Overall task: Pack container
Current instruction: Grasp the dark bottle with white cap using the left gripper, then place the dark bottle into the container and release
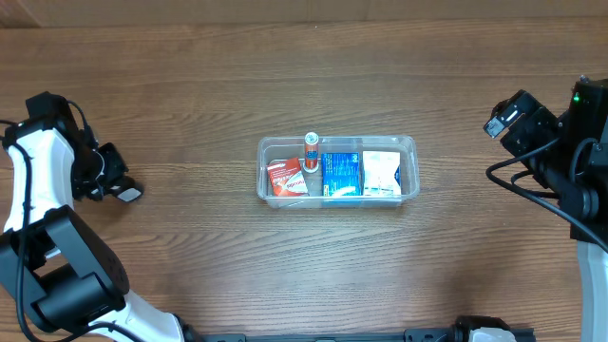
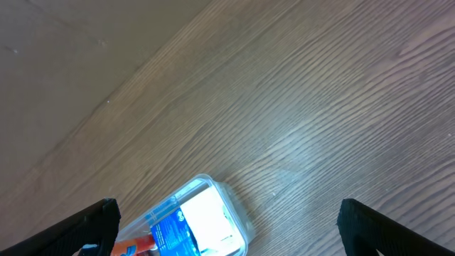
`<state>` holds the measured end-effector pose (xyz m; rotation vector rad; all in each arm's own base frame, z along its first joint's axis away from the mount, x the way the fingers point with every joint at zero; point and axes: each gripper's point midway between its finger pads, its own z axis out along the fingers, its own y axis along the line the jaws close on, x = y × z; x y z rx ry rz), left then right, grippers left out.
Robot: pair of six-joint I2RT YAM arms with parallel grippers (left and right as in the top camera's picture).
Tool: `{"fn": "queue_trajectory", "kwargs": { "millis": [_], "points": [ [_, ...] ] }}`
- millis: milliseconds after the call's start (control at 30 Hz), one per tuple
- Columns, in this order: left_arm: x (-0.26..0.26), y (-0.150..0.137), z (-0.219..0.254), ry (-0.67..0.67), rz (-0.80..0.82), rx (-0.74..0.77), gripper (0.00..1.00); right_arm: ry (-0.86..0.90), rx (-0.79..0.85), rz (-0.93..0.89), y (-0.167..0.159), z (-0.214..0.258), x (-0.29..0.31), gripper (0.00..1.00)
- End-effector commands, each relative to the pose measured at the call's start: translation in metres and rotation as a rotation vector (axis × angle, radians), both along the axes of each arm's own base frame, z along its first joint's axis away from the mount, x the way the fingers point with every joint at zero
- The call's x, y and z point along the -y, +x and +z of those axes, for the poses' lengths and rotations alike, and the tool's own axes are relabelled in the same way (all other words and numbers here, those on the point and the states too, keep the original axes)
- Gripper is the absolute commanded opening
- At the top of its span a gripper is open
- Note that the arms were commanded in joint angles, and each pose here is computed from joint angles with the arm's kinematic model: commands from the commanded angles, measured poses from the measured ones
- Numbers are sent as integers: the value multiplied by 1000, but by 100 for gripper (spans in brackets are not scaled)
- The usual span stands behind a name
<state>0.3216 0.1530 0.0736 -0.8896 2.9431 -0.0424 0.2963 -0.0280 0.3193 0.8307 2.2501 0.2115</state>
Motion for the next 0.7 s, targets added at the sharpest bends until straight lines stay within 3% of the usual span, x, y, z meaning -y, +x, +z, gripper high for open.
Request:
{"fn": "queue_trajectory", "kwargs": {
  "millis": [0, 167, 333, 533, 667],
  "points": [
    [8, 10, 27, -5, -33, 79, 16, -5, 11, -12, 0, 3, 2, 100],
    [100, 19, 123, -75, -254, 273, 14, -5, 10, -12, 0, 3, 2, 100],
    [250, -11, 178, -146, -640, 404, 15, -5, 10, -12, 0, 3, 2, 100],
    [334, -41, 167, -158, -836, 358, 16, -5, 11, -12, 0, 3, 2, 100],
    [348, -35, 129, -95, -875, 242, 15, -5, 10, -12, 0, 3, 2, 100]
  ]
}}
